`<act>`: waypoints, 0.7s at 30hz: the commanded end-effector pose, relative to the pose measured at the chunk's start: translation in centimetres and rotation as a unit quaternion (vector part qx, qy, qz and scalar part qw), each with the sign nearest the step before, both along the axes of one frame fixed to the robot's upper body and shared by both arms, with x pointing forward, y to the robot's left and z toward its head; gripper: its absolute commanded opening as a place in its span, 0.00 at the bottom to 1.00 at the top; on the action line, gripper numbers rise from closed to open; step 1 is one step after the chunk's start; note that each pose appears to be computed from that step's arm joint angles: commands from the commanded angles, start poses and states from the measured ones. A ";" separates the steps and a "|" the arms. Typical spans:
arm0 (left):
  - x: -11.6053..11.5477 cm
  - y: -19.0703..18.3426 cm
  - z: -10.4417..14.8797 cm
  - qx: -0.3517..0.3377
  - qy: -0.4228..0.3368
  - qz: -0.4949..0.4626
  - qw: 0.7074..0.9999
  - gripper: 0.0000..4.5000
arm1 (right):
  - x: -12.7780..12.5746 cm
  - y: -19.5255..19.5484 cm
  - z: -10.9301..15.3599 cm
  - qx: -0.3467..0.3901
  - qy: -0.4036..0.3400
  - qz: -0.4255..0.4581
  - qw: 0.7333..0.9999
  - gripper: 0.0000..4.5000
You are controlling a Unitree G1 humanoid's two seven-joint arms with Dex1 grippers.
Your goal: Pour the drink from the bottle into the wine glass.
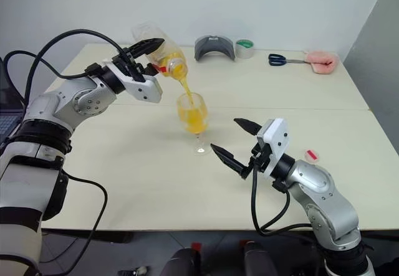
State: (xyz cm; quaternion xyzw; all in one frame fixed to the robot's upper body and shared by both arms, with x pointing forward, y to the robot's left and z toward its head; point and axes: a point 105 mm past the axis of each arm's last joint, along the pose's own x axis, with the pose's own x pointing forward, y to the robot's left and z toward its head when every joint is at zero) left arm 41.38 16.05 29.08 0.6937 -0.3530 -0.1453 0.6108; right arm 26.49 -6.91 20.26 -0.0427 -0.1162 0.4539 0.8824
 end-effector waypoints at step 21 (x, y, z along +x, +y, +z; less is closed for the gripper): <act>-0.6 0.4 3.1 0.002 -0.060 -0.002 0.998 0.39 | -0.4 0.0 1.3 -0.001 -0.031 0.005 0.999 1.00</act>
